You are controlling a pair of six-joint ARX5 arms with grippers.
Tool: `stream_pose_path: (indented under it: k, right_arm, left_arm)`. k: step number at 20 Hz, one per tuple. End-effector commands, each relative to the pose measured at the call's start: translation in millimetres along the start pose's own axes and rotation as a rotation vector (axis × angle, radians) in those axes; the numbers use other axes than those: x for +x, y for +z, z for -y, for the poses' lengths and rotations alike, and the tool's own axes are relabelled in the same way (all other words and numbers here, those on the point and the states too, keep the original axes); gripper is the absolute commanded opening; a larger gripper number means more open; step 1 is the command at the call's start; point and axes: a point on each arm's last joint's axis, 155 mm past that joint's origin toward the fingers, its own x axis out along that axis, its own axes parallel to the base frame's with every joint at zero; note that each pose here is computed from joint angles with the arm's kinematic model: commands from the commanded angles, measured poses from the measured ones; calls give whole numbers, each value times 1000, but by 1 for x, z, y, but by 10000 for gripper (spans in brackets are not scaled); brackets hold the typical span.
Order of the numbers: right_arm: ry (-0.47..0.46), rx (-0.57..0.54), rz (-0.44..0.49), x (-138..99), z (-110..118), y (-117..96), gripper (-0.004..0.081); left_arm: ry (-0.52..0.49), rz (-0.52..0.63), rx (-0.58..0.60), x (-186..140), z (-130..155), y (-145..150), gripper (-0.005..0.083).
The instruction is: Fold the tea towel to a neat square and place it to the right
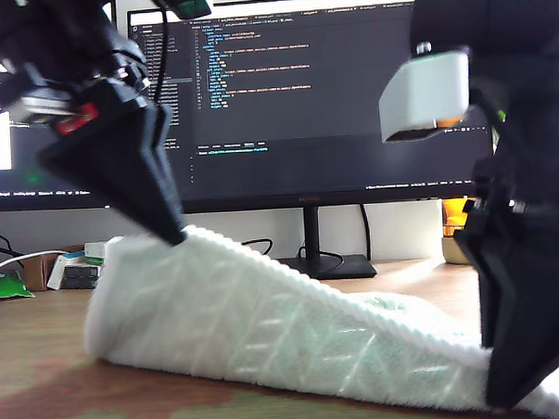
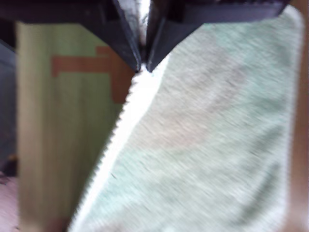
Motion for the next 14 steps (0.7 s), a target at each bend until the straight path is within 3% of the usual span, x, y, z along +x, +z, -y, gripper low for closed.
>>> stream_pose_path:
  k: [1,8,14]
  right_arm:
    - [5,0,-4,-6,2,5,-13]
    - [106,73,-116,-16,-22,-18,-13]
    - [195,186,-110,-18,-41,-17,-13]
  left_arm:
    - [-12,6,-10,-5,3,4,-24]
    - [-148,0,-73,-6,36,3,-24]
    - [-273,-46,-146,-11,68,-4,-24]
